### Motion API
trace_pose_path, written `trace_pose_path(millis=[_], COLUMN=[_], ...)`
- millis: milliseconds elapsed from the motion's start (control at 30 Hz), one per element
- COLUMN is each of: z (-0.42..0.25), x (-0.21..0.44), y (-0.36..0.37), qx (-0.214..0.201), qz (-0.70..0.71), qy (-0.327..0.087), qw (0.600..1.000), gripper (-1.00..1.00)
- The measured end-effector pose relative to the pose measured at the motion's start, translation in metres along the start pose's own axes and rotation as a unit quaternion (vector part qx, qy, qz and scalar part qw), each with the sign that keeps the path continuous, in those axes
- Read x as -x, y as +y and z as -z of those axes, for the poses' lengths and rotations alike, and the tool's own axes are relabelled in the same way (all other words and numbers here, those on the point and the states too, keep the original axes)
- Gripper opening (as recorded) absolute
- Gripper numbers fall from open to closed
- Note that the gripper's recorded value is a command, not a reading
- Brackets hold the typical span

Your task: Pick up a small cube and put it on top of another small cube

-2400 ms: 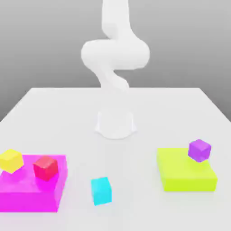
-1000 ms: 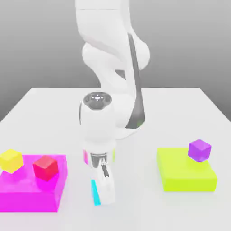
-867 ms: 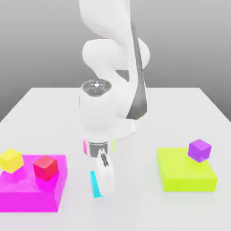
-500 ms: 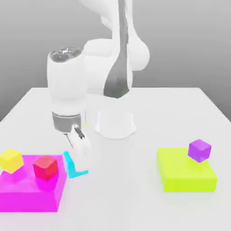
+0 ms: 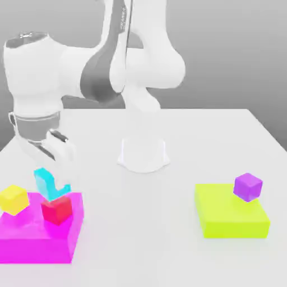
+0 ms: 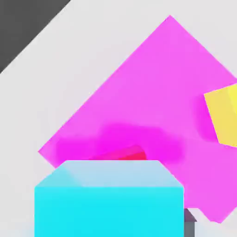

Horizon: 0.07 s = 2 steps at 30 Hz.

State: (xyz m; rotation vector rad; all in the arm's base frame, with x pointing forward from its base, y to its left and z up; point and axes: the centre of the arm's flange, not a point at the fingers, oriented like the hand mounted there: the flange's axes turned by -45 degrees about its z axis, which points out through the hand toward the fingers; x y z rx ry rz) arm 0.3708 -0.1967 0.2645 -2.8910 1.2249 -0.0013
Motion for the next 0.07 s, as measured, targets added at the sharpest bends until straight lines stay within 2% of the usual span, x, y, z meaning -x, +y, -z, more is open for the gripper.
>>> trace_pose_path(millis=[67], z=[0.0], x=[0.0], y=[0.0], qx=[0.0], qz=[0.0], qy=[0.0], qw=[1.0], gripper=[1.0])
